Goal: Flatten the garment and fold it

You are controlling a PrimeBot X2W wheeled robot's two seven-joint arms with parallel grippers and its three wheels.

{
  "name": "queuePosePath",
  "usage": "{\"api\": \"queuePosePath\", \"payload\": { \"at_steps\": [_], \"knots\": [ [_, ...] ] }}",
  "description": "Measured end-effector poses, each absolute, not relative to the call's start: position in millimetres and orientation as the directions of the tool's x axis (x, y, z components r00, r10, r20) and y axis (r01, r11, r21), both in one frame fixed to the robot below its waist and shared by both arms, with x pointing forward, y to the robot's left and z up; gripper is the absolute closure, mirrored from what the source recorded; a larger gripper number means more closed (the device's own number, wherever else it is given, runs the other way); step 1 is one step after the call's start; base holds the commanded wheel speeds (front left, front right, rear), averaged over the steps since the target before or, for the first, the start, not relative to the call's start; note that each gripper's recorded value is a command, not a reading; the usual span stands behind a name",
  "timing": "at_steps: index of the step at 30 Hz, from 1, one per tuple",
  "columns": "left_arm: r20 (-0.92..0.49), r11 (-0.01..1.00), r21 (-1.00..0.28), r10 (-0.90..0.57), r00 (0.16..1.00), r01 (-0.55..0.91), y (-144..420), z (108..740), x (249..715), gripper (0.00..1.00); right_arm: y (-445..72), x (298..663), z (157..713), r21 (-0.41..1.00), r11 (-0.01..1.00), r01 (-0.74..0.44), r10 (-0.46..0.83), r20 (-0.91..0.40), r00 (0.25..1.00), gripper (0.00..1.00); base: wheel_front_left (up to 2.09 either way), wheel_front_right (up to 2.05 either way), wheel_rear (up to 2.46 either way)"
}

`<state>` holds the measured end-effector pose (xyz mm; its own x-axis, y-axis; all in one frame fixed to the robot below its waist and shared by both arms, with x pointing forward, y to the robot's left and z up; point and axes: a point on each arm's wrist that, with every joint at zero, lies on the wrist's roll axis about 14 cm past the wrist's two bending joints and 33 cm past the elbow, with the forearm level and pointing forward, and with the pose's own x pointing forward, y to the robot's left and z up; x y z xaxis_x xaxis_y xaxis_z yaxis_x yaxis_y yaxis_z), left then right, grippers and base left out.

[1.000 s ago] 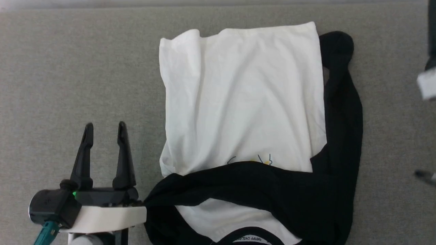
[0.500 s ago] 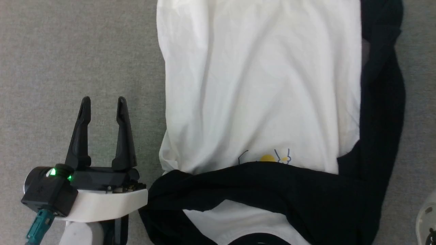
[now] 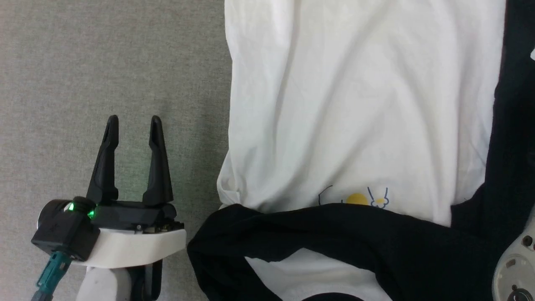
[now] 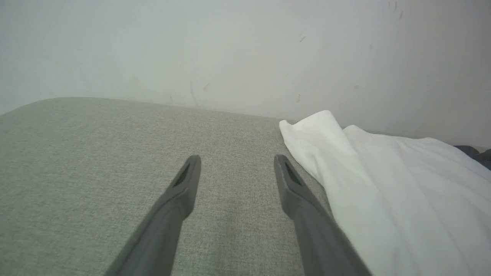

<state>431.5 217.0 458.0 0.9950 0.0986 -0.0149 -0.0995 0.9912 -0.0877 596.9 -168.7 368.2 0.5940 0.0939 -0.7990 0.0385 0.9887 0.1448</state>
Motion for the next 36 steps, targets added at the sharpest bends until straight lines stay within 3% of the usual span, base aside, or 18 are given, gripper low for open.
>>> {"api": "queuePosePath", "payload": {
  "at_steps": [2,9,15,19,27,36],
  "knots": [
    [-0.019,0.991,-0.089,0.102,0.995,-0.103,218,456,432,0.0,-167,599,369,0.132,0.991,0.03,0.087,-0.791,0.605,1.0,0.0,0.0,0.0],
    [-0.013,0.991,-0.093,0.099,0.995,-0.1,218,458,432,0.0,-170,606,389,0.127,0.992,0.014,0.081,-0.705,0.705,1.0,0.0,0.0,0.0],
    [0.03,0.991,-0.087,0.109,0.994,-0.106,222,476,424,0.0,-172,614,454,0.203,0.979,-0.01,0.114,-0.507,0.854,1.0,0.0,0.0,0.0],
    [0.036,0.99,-0.077,0.125,0.992,-0.122,228,486,406,0.0,-201,605,506,0.211,0.977,0.012,0.07,-0.375,0.924,1.0,0.0,0.0,0.0],
    [0.075,0.988,-0.073,0.144,0.987,-0.139,233,511,374,0.0,-303,532,569,0.227,0.953,0.199,-0.144,-0.236,0.961,1.0,0.0,0.0,0.0],
    [0.109,0.988,-0.095,0.131,0.985,-0.121,227,530,357,0.0,-364,435,549,0.287,0.876,0.388,-0.317,-0.265,0.911,1.0,0.0,0.0,0.0]
  ]
}}
